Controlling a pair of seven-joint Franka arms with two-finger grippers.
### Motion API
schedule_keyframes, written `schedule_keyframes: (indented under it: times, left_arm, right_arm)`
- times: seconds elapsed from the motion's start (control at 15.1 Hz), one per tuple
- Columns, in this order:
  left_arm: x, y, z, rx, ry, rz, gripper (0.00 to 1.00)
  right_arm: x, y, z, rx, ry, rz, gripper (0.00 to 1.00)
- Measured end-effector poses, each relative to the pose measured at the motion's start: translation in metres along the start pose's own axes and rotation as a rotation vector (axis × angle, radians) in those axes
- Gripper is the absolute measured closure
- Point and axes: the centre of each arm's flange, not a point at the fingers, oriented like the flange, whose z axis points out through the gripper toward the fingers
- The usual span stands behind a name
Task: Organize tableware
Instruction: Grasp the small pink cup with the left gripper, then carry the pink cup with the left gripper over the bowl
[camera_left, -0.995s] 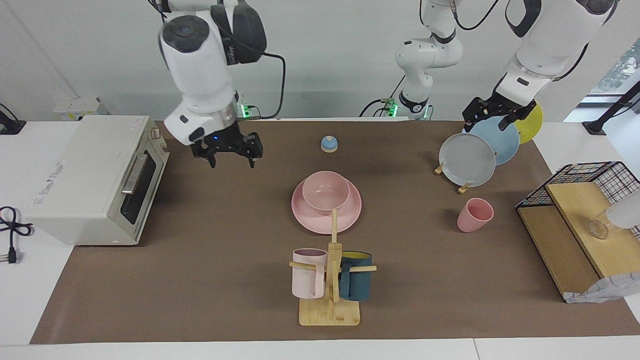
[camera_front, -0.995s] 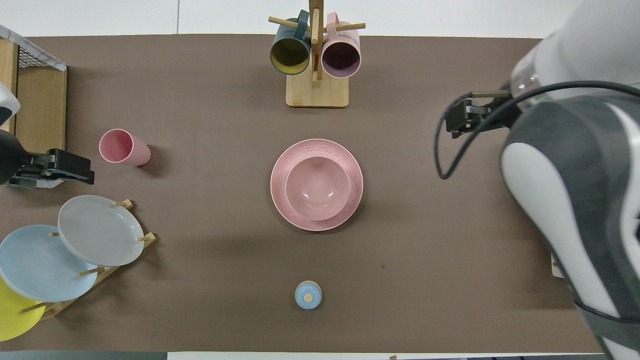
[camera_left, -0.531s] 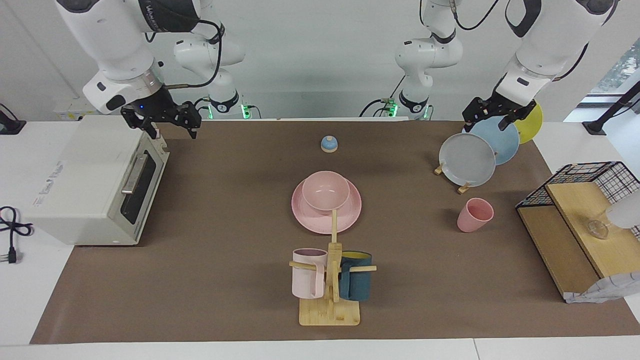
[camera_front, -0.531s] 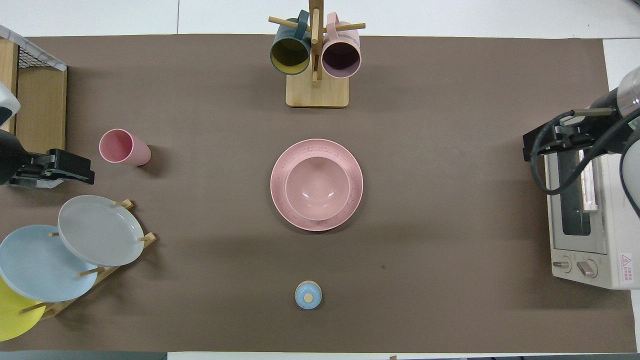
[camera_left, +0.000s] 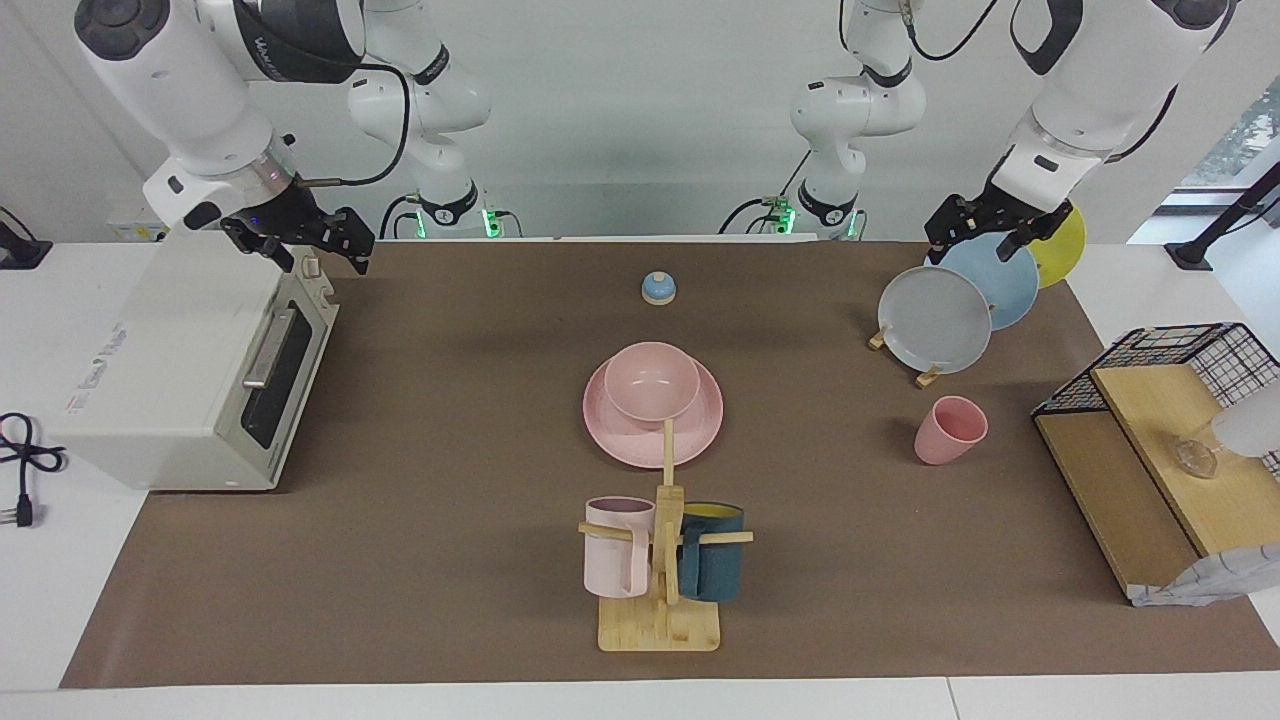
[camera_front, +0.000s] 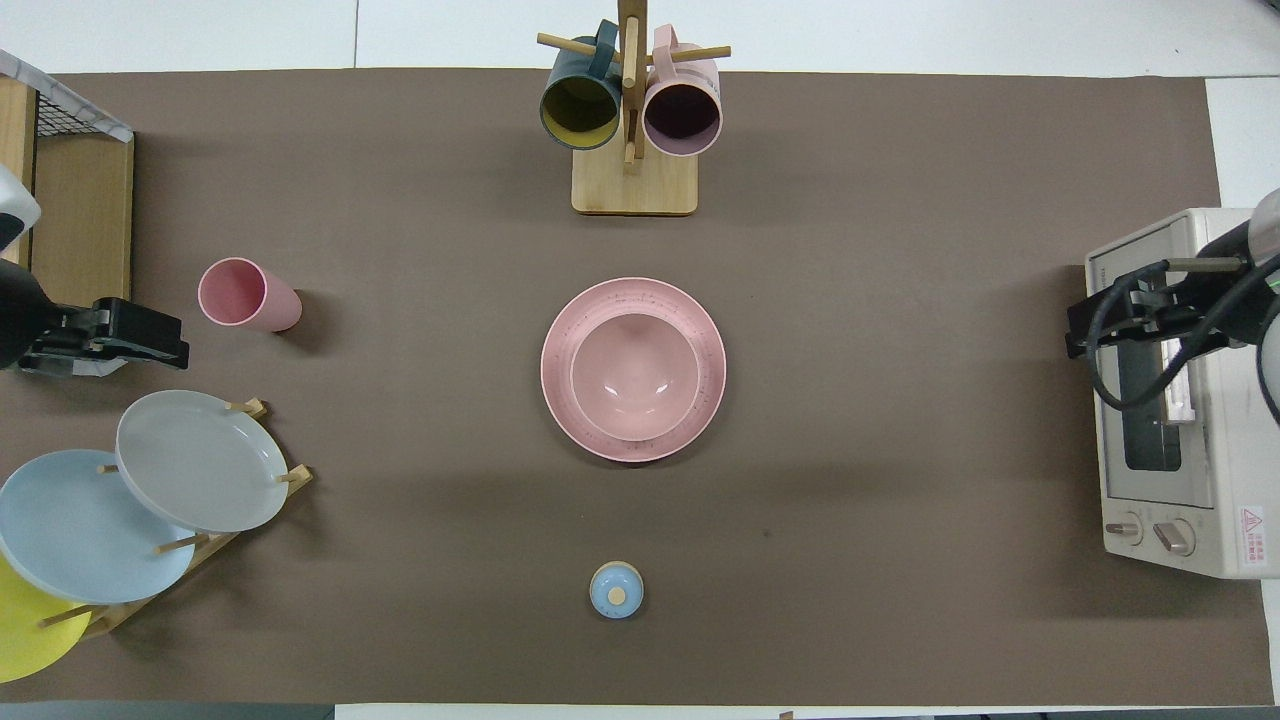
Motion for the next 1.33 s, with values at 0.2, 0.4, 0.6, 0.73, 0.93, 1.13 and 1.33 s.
schedule_keyframes:
  times: [0.2,0.4,0.6,0.73,0.93,1.13,1.33]
  left_arm:
    - [0.000,-0.006,-0.001,-0.001,0.001,-0.012,0.00]
    - [0.005,-0.020,0.000,-0.006,0.051,-0.048,0.00]
    - [0.022,-0.030,0.036,-0.011,0.106,-0.068,0.00]
    - [0.042,-0.030,0.079,-0.015,0.093,-0.069,0.00]
    - [0.082,-0.029,0.148,-0.027,0.072,-0.065,0.00]
    - [0.107,-0.029,0.195,-0.037,0.068,-0.066,0.00]
    - [0.115,-0.025,0.210,-0.040,0.077,-0.059,0.00]
  right_arm:
    - [0.001,0.009,-0.001,0.003,0.011,-0.010,0.00]
    - [0.001,0.022,-0.004,0.007,0.023,-0.006,0.00]
    - [-0.001,0.020,-0.013,0.008,0.048,-0.011,0.00]
    - [0.000,0.020,-0.015,0.009,0.063,-0.011,0.00]
    - [0.000,0.020,-0.016,0.009,0.070,-0.011,0.00]
    - [0.000,0.020,-0.016,0.009,0.070,-0.011,0.00]
    - [0.000,0.020,-0.016,0.009,0.070,-0.012,0.00]
